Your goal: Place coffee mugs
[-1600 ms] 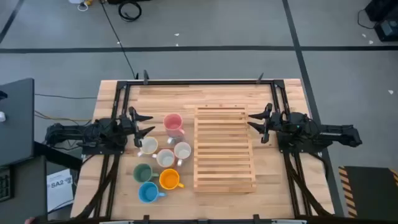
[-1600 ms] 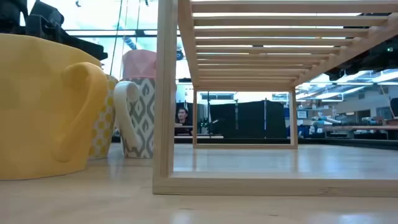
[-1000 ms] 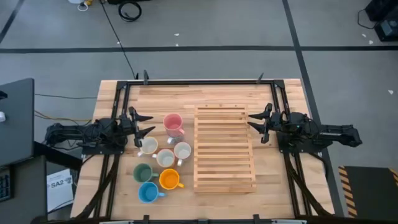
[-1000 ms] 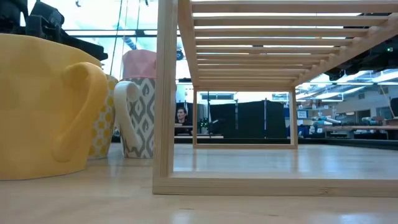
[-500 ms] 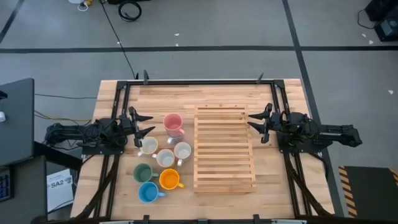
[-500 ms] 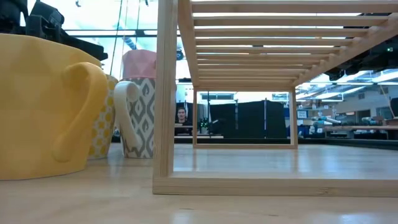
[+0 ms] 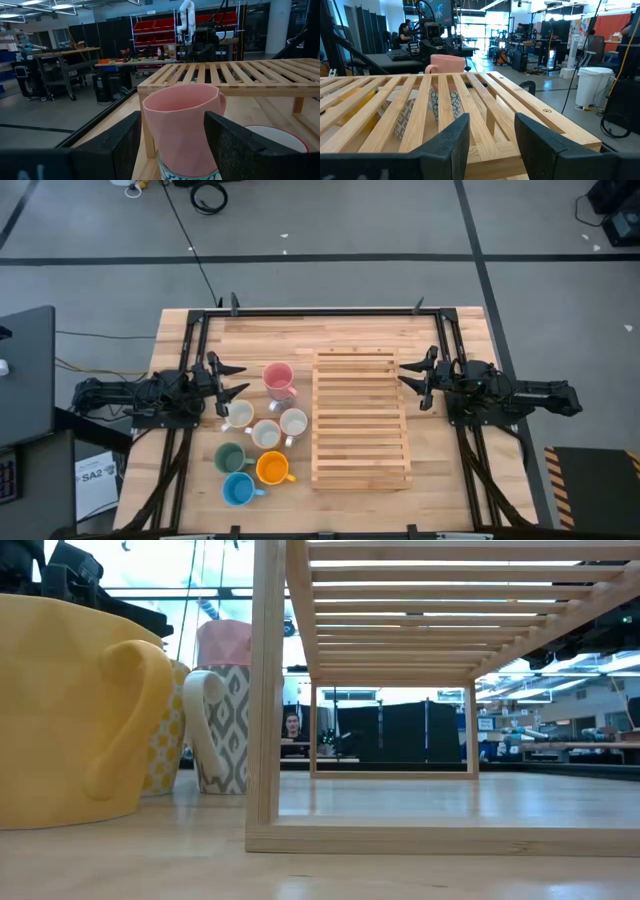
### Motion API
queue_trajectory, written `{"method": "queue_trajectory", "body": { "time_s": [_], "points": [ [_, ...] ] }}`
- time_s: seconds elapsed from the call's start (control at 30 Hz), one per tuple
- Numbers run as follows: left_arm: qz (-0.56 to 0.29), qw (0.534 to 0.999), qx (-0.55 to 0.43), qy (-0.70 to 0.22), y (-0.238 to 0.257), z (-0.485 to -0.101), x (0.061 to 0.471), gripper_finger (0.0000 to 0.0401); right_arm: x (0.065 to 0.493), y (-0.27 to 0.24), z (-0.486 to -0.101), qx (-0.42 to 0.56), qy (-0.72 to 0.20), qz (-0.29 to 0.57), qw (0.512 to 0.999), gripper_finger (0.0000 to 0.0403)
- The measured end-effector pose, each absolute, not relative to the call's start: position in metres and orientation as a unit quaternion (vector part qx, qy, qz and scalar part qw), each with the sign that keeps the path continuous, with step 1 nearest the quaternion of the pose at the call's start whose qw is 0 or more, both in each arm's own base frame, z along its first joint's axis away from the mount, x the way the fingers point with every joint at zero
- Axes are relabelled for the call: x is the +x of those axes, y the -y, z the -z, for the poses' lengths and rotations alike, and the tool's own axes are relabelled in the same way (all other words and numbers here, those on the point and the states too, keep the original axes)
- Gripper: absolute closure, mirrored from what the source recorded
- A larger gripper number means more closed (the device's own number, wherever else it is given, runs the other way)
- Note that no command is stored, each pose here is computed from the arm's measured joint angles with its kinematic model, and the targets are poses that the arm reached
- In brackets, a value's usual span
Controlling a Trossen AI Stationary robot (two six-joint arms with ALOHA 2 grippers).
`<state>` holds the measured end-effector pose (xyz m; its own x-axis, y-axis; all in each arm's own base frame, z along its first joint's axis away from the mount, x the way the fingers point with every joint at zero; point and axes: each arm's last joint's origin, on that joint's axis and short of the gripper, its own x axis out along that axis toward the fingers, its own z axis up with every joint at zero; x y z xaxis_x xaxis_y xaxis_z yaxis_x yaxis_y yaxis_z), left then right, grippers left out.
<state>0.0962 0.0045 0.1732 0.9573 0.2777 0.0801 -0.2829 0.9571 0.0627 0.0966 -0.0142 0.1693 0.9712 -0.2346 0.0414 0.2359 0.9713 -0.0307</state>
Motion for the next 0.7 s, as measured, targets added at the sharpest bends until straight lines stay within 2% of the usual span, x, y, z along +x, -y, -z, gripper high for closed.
{"method": "queue_trajectory", "body": {
  "time_s": [0.47, 0.57, 0.7],
  "points": [
    [-0.142, 0.989, 0.037, 0.035, -0.005, -0.173, 0.096, 0.0177, 0.096, 0.014, -0.172, -0.018, 0.035, 0.119, 0.992, 0.0241],
    [-0.142, 0.989, 0.037, 0.035, -0.004, -0.173, 0.096, 0.0177, 0.096, 0.014, -0.176, -0.007, 0.053, 0.118, 0.992, 0.0241],
    [-0.142, 0.989, 0.037, 0.036, -0.005, -0.173, 0.096, 0.0177, 0.094, 0.014, -0.189, 0.041, 0.129, 0.112, 0.984, 0.0241]
  ]
}}
